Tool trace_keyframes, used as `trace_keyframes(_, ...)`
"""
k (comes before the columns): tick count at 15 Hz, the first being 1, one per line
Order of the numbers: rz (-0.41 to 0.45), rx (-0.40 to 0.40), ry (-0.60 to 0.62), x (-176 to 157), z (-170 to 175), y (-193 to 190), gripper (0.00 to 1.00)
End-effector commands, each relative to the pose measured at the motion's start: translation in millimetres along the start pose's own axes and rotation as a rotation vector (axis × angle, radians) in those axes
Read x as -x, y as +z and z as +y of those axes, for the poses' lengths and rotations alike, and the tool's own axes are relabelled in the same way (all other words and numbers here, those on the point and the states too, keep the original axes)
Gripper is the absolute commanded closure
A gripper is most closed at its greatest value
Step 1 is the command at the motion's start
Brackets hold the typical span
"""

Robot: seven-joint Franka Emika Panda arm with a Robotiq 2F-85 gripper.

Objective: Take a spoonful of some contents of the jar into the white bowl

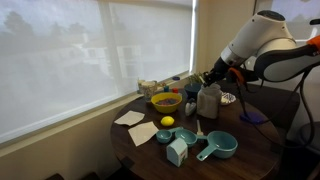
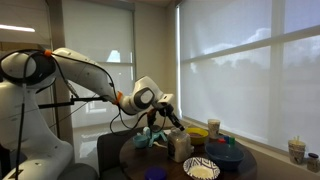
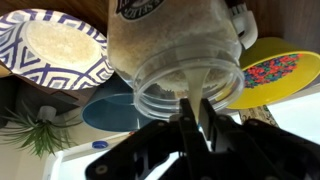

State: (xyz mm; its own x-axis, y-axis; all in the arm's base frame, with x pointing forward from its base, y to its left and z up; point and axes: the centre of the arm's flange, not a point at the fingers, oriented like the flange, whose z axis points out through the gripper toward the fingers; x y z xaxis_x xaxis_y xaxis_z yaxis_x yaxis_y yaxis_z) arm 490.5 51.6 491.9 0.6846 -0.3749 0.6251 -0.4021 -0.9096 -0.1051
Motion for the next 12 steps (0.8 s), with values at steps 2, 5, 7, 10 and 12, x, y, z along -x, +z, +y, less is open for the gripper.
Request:
trace_keyframes(2,-0.088,0.025,0.087,-8,9,-1,0.97)
trace_keyframes(5,-0.089,0.04,0.124,-15,18,0,0.97)
trace_keyframes(7,-0.077,0.04,0.138,-19,21,0,0.97)
trace_keyframes(10,-0.068,0.06,0.184,-25,21,0,0.97)
trace_keyframes(12,-0.064,0.088,0.229,-27,19,0,0.97)
